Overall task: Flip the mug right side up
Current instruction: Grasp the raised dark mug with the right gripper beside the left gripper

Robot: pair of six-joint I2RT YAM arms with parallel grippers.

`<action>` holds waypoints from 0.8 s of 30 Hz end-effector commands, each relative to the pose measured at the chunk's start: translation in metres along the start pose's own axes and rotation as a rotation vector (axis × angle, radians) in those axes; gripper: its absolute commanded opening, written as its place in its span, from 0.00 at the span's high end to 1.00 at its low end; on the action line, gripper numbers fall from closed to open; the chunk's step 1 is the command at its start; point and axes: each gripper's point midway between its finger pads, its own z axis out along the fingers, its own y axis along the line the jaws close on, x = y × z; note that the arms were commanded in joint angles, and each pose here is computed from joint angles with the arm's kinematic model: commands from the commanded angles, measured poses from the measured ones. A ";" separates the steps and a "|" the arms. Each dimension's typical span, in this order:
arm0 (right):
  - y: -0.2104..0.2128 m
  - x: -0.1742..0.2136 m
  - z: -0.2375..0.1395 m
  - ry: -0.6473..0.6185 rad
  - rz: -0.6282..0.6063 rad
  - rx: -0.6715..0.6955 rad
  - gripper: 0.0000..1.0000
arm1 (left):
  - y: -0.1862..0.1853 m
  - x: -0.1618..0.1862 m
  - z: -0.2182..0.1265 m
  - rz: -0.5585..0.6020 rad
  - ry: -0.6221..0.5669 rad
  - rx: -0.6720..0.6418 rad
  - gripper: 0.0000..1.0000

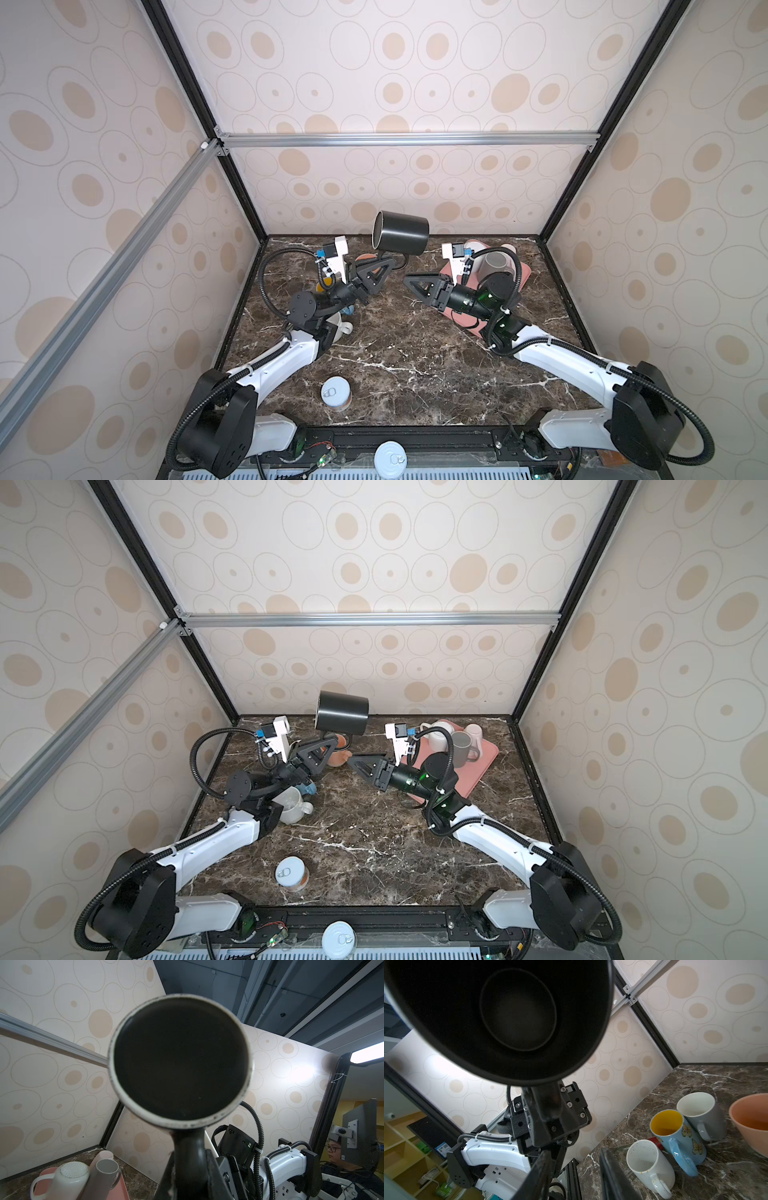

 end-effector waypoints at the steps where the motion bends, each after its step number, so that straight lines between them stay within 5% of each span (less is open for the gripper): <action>1: 0.025 -0.013 0.006 -0.034 -0.038 -0.099 0.57 | -0.029 -0.029 -0.006 0.059 -0.102 0.074 1.00; 15: 0.024 -0.036 0.019 -0.107 -0.022 -0.114 0.52 | -0.039 -0.034 -0.003 0.043 -0.103 0.134 1.00; 24: 0.017 -0.038 0.031 -0.110 0.035 -0.147 0.60 | -0.041 -0.031 -0.006 -0.016 -0.119 0.183 1.00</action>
